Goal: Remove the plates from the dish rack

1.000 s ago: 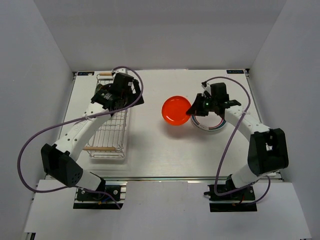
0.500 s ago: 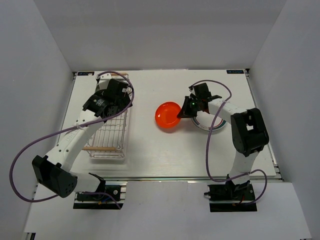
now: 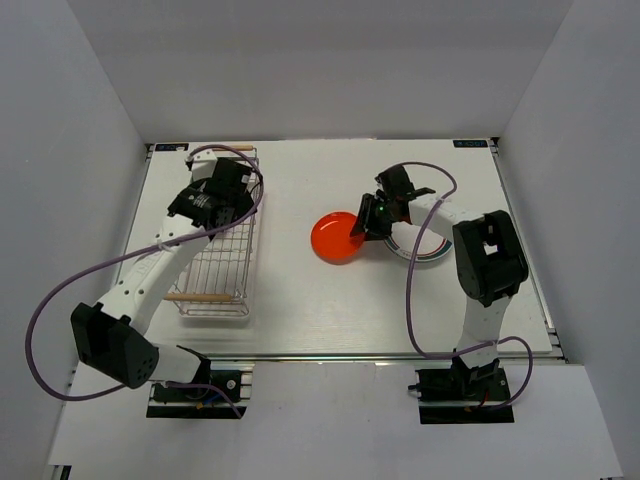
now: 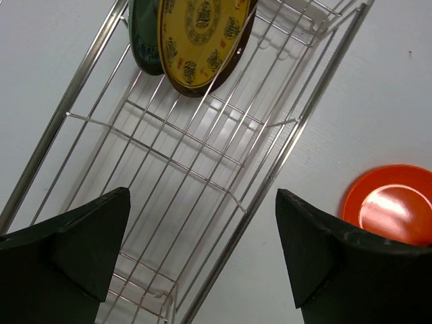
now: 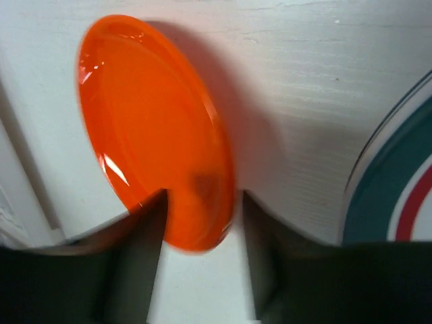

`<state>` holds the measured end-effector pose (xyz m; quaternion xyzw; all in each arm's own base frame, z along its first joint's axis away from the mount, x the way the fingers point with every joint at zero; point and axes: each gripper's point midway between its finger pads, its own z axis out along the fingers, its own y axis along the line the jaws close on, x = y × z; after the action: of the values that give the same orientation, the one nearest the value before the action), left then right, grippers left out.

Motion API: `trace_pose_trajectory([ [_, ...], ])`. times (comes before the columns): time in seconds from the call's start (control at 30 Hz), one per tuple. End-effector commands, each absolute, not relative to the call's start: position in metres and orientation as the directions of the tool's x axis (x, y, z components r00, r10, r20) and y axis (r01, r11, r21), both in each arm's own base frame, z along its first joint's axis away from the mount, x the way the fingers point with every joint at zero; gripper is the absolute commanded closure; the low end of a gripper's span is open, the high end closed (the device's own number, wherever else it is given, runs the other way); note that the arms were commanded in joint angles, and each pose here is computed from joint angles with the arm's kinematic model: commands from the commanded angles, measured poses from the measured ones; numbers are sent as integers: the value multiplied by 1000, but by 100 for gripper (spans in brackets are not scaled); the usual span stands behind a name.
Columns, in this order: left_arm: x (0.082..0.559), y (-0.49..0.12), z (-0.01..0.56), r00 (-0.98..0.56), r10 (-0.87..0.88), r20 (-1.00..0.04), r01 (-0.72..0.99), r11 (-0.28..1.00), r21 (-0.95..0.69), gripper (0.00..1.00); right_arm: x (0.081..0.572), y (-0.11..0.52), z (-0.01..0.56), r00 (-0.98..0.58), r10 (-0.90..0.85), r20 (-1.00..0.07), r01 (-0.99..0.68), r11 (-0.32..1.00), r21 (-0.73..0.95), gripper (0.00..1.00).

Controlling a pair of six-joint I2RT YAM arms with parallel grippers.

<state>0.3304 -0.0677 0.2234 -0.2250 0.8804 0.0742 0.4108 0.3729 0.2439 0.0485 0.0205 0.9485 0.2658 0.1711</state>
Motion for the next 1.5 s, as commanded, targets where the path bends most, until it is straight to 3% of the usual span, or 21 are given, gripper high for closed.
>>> trace_pose_trajectory([
  [0.0, 339, -62, 220, -544, -359, -759, -482, 874, -68, 2, 379, 240, 63, -926, 129, -356, -60, 878, 475, 41],
  [0.03, 341, -58, 219, -539, -363, -761, -490, 869, -67, 2, 378, 238, 65, -925, 120, -360, -68, 881, 469, 23],
  [0.07, 344, -54, 220, -524, -370, -767, -499, 863, -75, 2, 379, 236, 72, -920, 122, -373, -70, 884, 462, 11],
  [0.57, 383, -18, 211, -462, -364, -809, -528, 846, -79, 2, 355, 223, 177, -811, 111, -575, -233, 840, 490, 11],
  [0.73, 398, -21, 205, -456, -353, -817, -484, 869, -105, 3, 351, 211, 180, -794, 111, -597, -220, 864, 452, 11],
  [0.93, 410, -18, 190, -474, -343, -811, -483, 872, -86, 13, 347, 197, 176, -795, 111, -596, -187, 890, 415, 11],
  [1.4, 419, -2, 161, -491, -347, -799, -535, 844, -38, 22, 343, 166, 169, -795, 133, -592, -102, 933, 346, 11],
  [1.47, 422, 1, 157, -494, -352, -795, -542, 839, -35, 27, 342, 162, 172, -789, 138, -599, -93, 936, 339, 11],
])
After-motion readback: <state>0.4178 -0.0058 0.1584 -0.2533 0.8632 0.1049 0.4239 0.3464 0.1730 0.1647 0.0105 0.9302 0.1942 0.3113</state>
